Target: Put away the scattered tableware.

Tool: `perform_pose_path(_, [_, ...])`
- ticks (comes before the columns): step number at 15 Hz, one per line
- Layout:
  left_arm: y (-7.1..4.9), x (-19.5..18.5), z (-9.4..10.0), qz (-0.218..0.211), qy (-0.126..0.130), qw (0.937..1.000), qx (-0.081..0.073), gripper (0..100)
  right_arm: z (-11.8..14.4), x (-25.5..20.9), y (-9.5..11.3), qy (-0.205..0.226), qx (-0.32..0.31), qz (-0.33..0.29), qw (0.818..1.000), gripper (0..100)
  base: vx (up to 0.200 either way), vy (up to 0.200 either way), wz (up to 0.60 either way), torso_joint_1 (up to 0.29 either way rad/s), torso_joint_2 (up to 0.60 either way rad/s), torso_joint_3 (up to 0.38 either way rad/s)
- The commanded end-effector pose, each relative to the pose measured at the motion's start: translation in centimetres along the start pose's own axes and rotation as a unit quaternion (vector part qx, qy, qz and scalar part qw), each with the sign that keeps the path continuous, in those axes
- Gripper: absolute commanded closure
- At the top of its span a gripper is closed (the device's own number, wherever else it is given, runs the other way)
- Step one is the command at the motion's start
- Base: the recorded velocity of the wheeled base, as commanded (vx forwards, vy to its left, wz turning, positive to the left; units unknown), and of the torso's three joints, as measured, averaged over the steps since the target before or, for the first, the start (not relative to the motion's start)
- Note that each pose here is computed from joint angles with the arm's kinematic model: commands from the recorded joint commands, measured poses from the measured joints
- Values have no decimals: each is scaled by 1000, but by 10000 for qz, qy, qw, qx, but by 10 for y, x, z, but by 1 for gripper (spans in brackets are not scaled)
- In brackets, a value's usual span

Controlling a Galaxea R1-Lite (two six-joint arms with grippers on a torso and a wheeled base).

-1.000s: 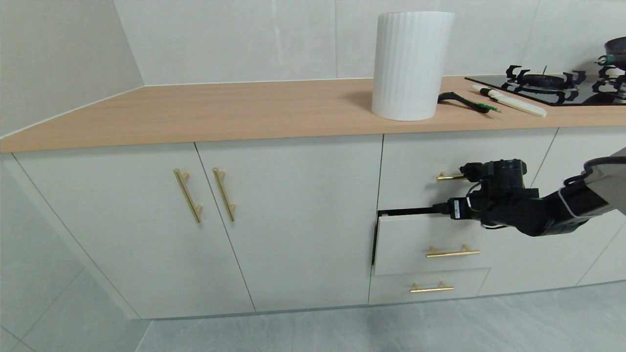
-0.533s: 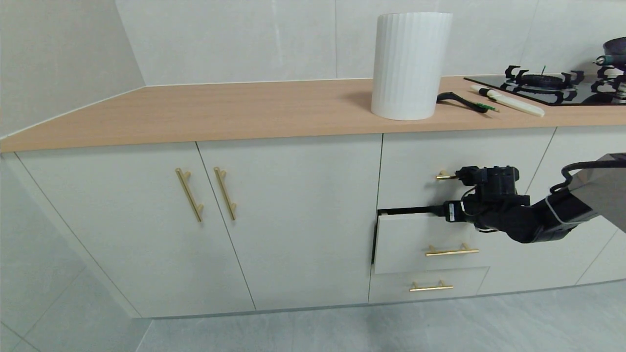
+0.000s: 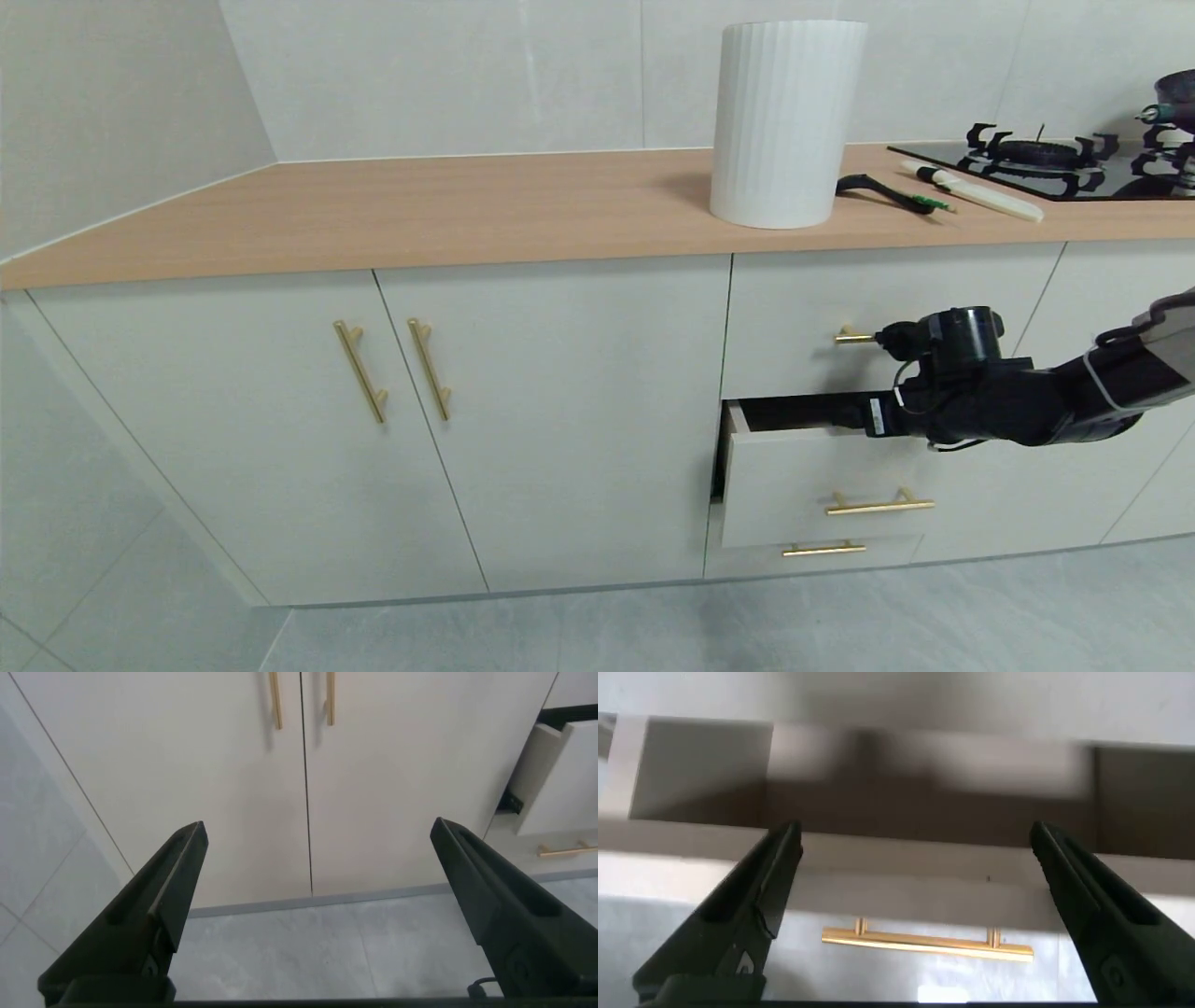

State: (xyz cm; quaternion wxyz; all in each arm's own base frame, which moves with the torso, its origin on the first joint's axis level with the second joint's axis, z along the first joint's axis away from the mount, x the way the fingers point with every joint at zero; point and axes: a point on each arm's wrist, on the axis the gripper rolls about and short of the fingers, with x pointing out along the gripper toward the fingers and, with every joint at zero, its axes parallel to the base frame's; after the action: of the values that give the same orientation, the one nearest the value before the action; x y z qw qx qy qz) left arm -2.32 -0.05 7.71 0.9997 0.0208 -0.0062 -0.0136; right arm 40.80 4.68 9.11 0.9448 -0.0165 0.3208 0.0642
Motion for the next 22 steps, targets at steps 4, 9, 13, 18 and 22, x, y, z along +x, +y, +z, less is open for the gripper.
perform_pose_path(4, [0,0,0,-1,6,10000,-1,0,-2,-39,2,342,-34,3,9994,0,0,0,0,0,0,0])
perform_pose_path(9, [0,0,0,-1,6,10000,-1,0,-34,-61,2,794,-134,9,9968,0,0,0,0,0,0,0])
perform_pose_path(13, [0,0,0,-1,6,10000,-1,0,-52,-84,2,969,-146,14,9952,0,0,0,0,0,0,0])
perform_pose_path(18, [0,0,0,-1,6,10000,-1,0,-75,-135,3,947,-146,13,9954,0,0,0,0,0,0,0])
perform_pose_path(22, [0,0,0,-1,6,10000,-1,0,-96,-159,4,1015,-196,25,9946,0,0,0,0,0,0,0])
